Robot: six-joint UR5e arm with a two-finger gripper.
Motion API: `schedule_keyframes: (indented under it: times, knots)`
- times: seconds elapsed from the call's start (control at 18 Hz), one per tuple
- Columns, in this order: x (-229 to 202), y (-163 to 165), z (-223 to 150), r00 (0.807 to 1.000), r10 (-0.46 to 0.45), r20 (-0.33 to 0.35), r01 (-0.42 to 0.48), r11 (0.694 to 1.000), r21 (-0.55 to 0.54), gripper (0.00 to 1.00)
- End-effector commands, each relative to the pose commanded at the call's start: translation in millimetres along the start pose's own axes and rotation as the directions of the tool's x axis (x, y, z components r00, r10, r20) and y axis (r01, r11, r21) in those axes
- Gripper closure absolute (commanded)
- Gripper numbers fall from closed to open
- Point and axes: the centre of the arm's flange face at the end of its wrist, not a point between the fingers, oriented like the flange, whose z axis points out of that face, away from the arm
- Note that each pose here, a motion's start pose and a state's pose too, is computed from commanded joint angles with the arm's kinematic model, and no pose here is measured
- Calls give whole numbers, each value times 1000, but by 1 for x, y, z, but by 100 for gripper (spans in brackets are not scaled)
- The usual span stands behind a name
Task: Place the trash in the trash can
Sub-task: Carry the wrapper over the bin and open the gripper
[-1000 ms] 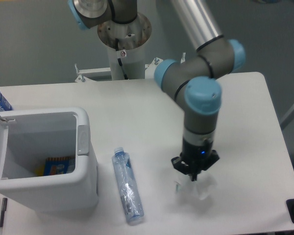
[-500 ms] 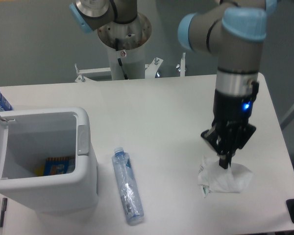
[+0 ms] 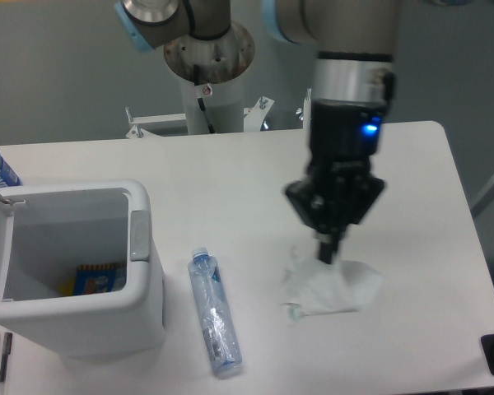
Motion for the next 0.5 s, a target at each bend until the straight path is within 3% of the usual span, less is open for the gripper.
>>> schedule_keyframes:
  times: [0.5]
  knots:
    - [111, 69, -1, 982, 122, -142, -133, 988, -75, 96]
